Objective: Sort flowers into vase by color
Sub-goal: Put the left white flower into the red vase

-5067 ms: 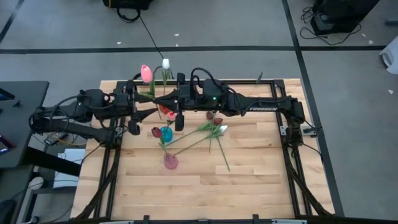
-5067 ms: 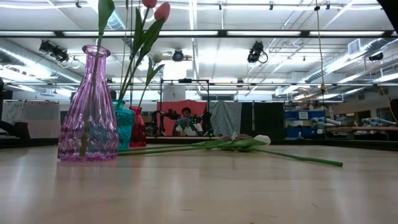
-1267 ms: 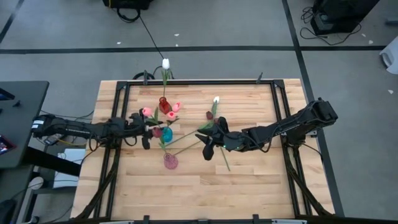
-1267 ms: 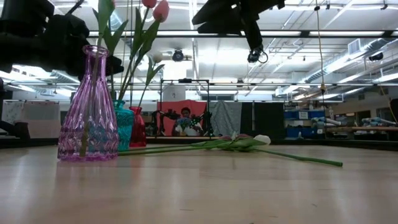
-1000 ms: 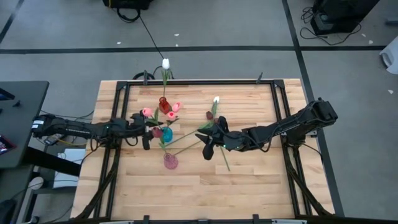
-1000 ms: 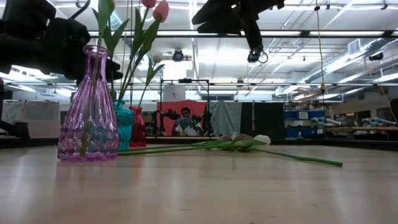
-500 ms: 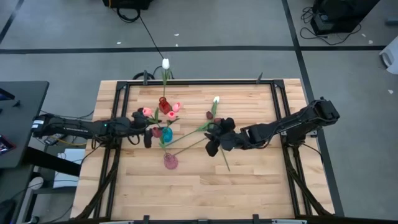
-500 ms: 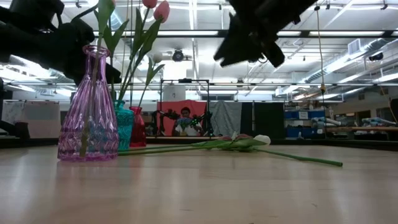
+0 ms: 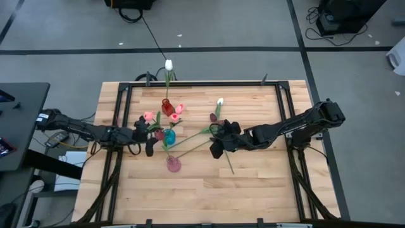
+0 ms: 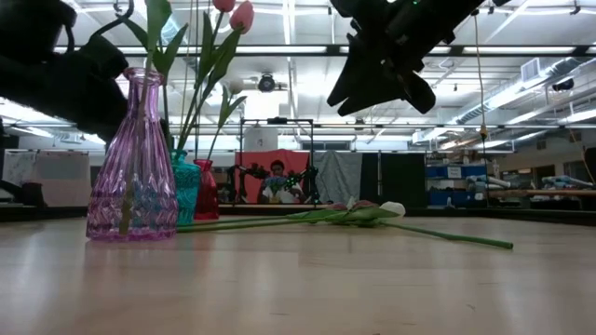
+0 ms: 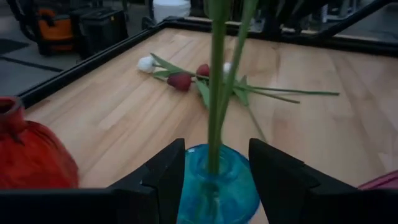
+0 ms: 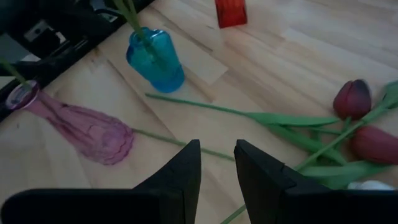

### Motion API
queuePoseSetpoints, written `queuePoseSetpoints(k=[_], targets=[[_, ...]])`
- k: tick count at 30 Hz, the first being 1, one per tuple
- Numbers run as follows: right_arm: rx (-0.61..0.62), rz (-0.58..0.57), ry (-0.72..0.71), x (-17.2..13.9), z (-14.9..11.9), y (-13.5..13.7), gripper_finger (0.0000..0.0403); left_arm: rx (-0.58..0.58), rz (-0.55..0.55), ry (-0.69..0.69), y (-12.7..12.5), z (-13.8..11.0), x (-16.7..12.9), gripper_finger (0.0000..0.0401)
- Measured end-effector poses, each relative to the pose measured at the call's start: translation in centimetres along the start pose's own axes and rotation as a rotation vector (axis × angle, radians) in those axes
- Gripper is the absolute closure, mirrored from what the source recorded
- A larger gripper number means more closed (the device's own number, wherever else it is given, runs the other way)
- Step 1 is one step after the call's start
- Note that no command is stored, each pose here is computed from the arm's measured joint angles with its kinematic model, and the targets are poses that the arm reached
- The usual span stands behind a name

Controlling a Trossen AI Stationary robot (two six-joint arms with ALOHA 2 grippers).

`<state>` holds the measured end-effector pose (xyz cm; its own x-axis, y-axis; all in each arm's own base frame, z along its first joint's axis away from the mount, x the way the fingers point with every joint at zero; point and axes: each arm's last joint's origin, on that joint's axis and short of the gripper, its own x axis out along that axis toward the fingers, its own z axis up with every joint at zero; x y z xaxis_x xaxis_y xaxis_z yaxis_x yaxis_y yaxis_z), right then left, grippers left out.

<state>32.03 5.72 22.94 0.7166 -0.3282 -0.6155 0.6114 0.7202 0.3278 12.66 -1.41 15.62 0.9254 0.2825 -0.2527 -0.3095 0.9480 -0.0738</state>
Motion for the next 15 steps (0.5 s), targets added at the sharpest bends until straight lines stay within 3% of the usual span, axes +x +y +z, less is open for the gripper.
queuePoseSetpoints(k=[8, 15], targets=[[0.013, -0.033, -0.063, -0.4, -2.0, 1.3, 0.0291, -0.026, -0.056, -0.037, -0.5, -1.3, -0.3, 0.0217], [0.028, -0.003, -0.025, 2.1, -2.4, 1.3, 0.0291, -0.022, -0.079, -0.08, -0.7, -0.9, -0.5, 0.0218]])
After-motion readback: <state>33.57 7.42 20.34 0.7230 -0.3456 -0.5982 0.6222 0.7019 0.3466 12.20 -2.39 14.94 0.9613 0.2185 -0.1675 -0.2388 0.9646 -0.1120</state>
